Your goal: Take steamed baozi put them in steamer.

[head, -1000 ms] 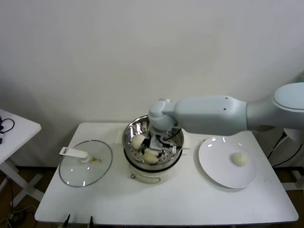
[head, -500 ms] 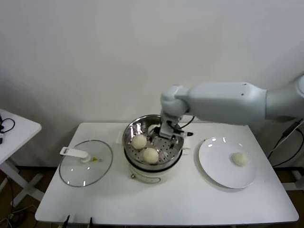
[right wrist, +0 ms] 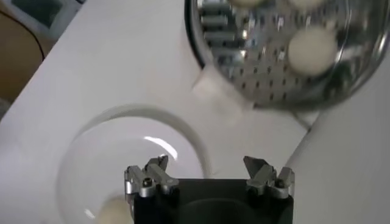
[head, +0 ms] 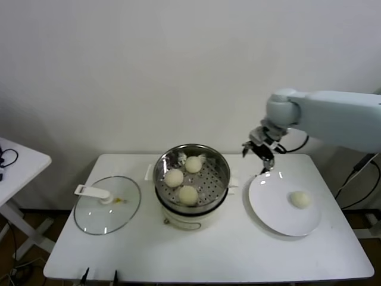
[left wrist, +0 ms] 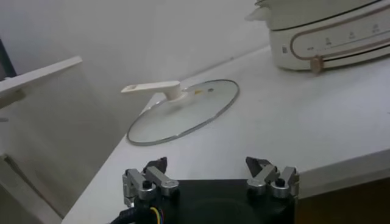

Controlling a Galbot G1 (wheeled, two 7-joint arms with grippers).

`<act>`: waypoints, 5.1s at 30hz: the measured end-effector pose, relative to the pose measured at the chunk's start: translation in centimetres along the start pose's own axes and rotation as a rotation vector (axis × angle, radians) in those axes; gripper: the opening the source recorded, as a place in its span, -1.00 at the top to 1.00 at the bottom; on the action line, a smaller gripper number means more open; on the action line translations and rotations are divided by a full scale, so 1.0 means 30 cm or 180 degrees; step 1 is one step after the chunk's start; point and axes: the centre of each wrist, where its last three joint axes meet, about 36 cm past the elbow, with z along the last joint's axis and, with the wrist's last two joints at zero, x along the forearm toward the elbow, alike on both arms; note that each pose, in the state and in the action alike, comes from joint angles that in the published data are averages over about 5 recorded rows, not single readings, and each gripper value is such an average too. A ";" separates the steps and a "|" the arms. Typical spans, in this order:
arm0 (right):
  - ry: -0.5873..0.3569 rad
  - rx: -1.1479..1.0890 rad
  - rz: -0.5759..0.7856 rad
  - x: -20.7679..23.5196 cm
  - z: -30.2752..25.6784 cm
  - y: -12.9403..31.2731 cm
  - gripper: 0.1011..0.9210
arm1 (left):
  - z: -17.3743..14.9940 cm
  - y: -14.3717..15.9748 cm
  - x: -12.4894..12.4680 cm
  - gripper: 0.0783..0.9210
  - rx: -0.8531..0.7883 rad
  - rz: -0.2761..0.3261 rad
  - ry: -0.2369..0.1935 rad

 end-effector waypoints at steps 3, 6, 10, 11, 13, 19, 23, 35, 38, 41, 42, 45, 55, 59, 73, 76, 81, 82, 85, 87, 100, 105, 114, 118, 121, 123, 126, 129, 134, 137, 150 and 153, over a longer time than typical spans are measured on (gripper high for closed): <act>0.0055 -0.0300 -0.0035 -0.042 0.101 0.057 -0.76 | -0.001 0.000 0.001 -0.77 0.0014 0.0006 -0.0005; 0.0104 -0.0541 -0.0072 -0.096 0.187 0.109 -0.76 | 0.000 0.000 0.000 -0.77 0.0025 0.0012 -0.0004; 0.0151 -0.0781 -0.0134 -0.176 0.278 0.171 -0.76 | 0.005 0.002 0.005 -0.77 0.0027 0.0018 0.0007; 0.0162 -0.0826 -0.0153 -0.196 0.296 0.185 -0.76 | 0.007 0.003 0.006 -0.77 0.0027 0.0019 0.0011; 0.0180 -0.0902 -0.0193 -0.236 0.329 0.211 -0.76 | 0.011 0.004 0.009 -0.77 0.0026 0.0017 0.0020; 0.0225 -0.1015 -0.0312 -0.355 0.398 0.281 -0.76 | 0.024 0.010 0.022 -0.77 0.0013 0.0008 0.0049; 0.0260 -0.1026 -0.0368 -0.425 0.433 0.320 -0.76 | 0.031 0.013 0.031 -0.77 0.0002 0.0002 0.0063; 0.0299 -0.1080 -0.0401 -0.565 0.505 0.386 -0.76 | 0.039 0.014 0.039 -0.77 -0.0029 0.0002 0.0078; 0.0297 -0.1096 -0.0393 -0.587 0.512 0.393 -0.76 | 0.040 0.013 0.039 -0.77 -0.0032 0.0003 0.0080; 0.0299 -0.1105 -0.0381 -0.604 0.516 0.396 -0.74 | 0.039 0.014 0.038 -0.77 -0.0035 0.0000 0.0080; 0.0301 -0.1106 -0.0376 -0.609 0.517 0.397 -0.72 | 0.038 0.015 0.037 -0.77 -0.0035 -0.0003 0.0079; 0.0307 -0.1109 -0.0362 -0.619 0.519 0.398 -0.56 | 0.038 0.016 0.036 -0.77 -0.0037 -0.0009 0.0077; 0.0320 -0.1123 -0.0330 -0.605 0.526 0.410 -0.35 | 0.036 0.018 0.035 -0.77 -0.0032 -0.0021 0.0073; 0.0314 -0.1136 -0.0298 -0.563 0.526 0.404 -0.35 | 0.034 0.018 0.035 -0.77 -0.0030 -0.0022 0.0069; 0.0071 -0.1052 0.0114 -0.139 0.365 0.201 -0.35 | 0.034 0.007 0.024 -0.77 -0.0013 -0.0013 0.0040; -0.0057 -0.1044 0.0232 -0.046 0.292 0.152 -0.35 | 0.034 0.006 0.023 -0.77 -0.0011 -0.0013 0.0039; -0.0292 -0.1007 0.0355 0.063 0.148 0.082 -0.35 | 0.034 0.003 0.022 -0.77 -0.0007 -0.0004 0.0039; -0.0336 -0.0999 0.0367 0.077 0.119 0.071 -0.35 | 0.034 0.003 0.022 -0.77 -0.0006 -0.0003 0.0039; -0.0450 -0.0974 0.0388 0.110 0.035 0.038 -0.35 | 0.033 0.000 0.022 -0.77 -0.0004 0.0007 0.0039; -0.0508 -0.0962 0.0396 0.124 -0.016 0.018 -0.35 | 0.032 -0.002 0.022 -0.77 -0.0004 0.0014 0.0038; -0.0627 -0.0880 0.0403 0.074 -0.248 -0.108 -0.35 | 0.031 -0.003 0.029 -0.77 -0.0034 0.0034 0.0047; -0.0635 -0.0860 0.0331 -0.007 -0.290 -0.137 -0.35 | 0.034 -0.004 0.033 -0.77 -0.0055 0.0047 0.0052; -0.0637 -0.0849 0.0204 -0.163 -0.335 -0.162 -0.35 | 0.039 -0.004 0.034 -0.77 -0.0079 0.0047 0.0055; -0.0625 -0.0848 0.0163 -0.218 -0.345 -0.168 -0.35 | 0.041 0.001 0.032 -0.77 -0.0079 0.0033 0.0059; -0.0617 -0.0850 0.0144 -0.247 -0.350 -0.172 -0.35 | 0.042 0.002 0.029 -0.77 -0.0075 0.0024 0.0059; -0.0615 -0.0849 0.0137 -0.260 -0.354 -0.174 -0.35 | 0.041 0.002 0.026 -0.77 -0.0072 0.0021 0.0060; -0.0617 -0.0840 0.0139 -0.267 -0.358 -0.178 -0.37 | 0.039 0.002 0.024 -0.77 -0.0070 0.0019 0.0060; -0.0632 -0.0835 0.0149 -0.263 -0.356 -0.180 -0.49 | 0.036 0.003 0.023 -0.77 -0.0070 0.0019 0.0060; -0.0668 -0.0830 0.0156 -0.238 -0.343 -0.181 -0.73 | 0.031 0.006 0.025 -0.77 -0.0073 0.0020 0.0061; -0.0694 -0.0831 0.0176 -0.203 -0.331 -0.180 -0.76 | 0.029 0.008 0.029 -0.77 -0.0078 0.0021 0.0063; -0.1194 -0.1244 0.0836 -0.067 -0.249 -0.049 -0.76 | 0.001 0.008 0.025 -0.77 -0.0056 0.0013 -0.0001; -0.1431 -0.1485 0.1102 -0.079 -0.227 0.016 -0.76 | -0.010 0.007 0.017 -0.77 -0.0037 0.0008 -0.0028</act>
